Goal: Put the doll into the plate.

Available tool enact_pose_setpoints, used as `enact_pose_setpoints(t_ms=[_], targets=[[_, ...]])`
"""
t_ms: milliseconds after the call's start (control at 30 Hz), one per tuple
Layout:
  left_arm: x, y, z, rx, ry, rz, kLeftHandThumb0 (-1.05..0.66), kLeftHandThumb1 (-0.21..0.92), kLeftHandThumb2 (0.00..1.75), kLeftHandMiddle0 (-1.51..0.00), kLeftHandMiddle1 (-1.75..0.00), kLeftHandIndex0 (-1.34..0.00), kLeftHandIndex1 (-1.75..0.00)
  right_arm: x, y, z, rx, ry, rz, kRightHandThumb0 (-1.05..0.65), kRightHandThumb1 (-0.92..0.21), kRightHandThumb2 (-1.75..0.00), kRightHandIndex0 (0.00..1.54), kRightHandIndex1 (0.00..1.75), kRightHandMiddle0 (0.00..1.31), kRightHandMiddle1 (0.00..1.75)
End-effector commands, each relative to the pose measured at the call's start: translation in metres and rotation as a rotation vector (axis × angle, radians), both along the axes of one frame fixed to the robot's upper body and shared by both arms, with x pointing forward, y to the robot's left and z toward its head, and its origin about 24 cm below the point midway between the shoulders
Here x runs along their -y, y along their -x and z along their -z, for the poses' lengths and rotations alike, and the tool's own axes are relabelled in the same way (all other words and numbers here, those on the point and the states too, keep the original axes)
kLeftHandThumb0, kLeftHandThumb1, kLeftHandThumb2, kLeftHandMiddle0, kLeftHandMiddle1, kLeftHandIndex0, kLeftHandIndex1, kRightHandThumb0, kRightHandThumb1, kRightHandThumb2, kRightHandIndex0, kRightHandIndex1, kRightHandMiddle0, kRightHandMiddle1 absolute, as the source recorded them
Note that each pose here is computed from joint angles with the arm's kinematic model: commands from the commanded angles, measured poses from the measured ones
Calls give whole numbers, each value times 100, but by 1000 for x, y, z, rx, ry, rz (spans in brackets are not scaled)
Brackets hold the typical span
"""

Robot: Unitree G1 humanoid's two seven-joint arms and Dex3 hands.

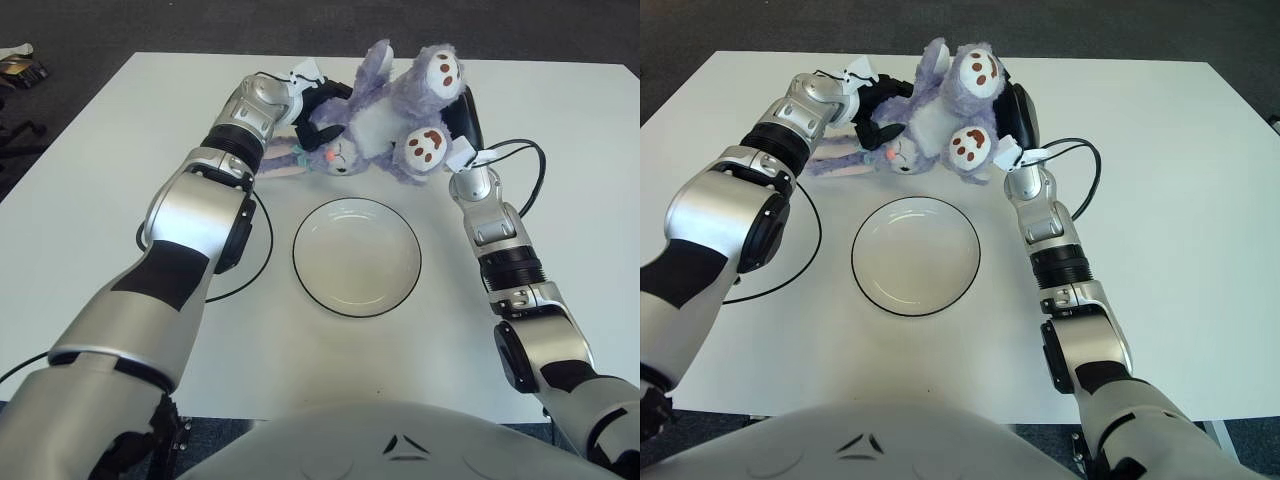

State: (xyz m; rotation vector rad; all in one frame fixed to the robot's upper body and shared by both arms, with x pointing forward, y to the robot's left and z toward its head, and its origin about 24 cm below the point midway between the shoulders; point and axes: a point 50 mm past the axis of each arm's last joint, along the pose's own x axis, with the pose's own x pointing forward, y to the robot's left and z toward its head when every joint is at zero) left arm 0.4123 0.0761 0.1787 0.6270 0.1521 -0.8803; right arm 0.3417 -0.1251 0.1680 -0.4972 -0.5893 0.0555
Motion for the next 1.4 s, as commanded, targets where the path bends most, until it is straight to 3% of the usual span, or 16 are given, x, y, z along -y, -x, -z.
enact_pose_setpoints(t_ms=[0, 67, 233, 333, 367, 400, 433, 467, 533, 700, 800, 1000, 1367], targets=[[-14, -3, -16, 6, 67, -5, -1, -2, 165, -87, -174, -72, -157, 5, -2, 6, -95, -64, 0, 0, 2, -166, 91, 162, 63, 175], [-20, -4, -20, 7, 77, -18, -1, 13, 148, -66, -174, -68, -160, 6, -2, 7, -127, -83, -4, 0, 2, -166, 90, 163, 63, 175], [-24, -6, -26, 67, 127, -70, -1, 32, 128, -44, -175, -59, -165, 11, -3, 10, -270, -195, -68, 0, 0, -164, 89, 162, 62, 175], [-26, -7, -27, 101, 150, -103, -1, 59, 98, -27, -175, -38, -170, 13, -3, 10, -324, -253, -87, 0, -1, -162, 89, 161, 61, 175], [-27, -7, -27, 107, 155, -109, -1, 59, 98, -27, -175, -38, -170, 13, -3, 10, -333, -262, -90, 0, -1, -162, 89, 161, 61, 175], [-29, -8, -27, 119, 164, -121, -18, 69, 83, -15, -167, -33, -171, 14, -3, 10, -345, -275, -90, 0, -1, -162, 89, 161, 61, 175], [-30, -8, -27, 128, 171, -130, -18, 69, 83, -15, -167, -33, -171, 14, -3, 10, -354, -285, -90, 0, -1, -162, 89, 161, 61, 175], [-31, -8, -27, 145, 181, -139, -36, 66, 80, -11, -144, -17, -155, 15, -3, 10, -366, -296, -88, 0, -2, -162, 88, 161, 61, 175], [-32, -8, -27, 177, 200, -151, -48, 67, 77, -9, -122, -9, -129, 16, -3, 10, -386, -312, -86, 0, -2, -162, 88, 162, 61, 175], [-36, -6, -28, 298, 257, -178, -64, 81, 60, -7, -88, -1, -82, 17, -3, 10, -441, -340, -90, 0, -2, -162, 87, 164, 61, 175], [-38, -5, -30, 387, 277, -199, -68, 88, 52, -6, -82, 0, -73, 18, -3, 10, -459, -351, -93, 0, -2, -162, 86, 164, 61, 175], [-40, 1, -36, 589, 317, -250, -75, 92, 55, -2, -75, 0, -68, 21, -3, 9, -496, -377, -86, 0, -3, -161, 85, 163, 62, 175], [-48, 11, -47, 877, 443, -409, -88, 92, 72, -5, -66, 0, -72, 24, -3, 7, -522, -398, -72, 0, -3, -151, 95, 134, 66, 175]])
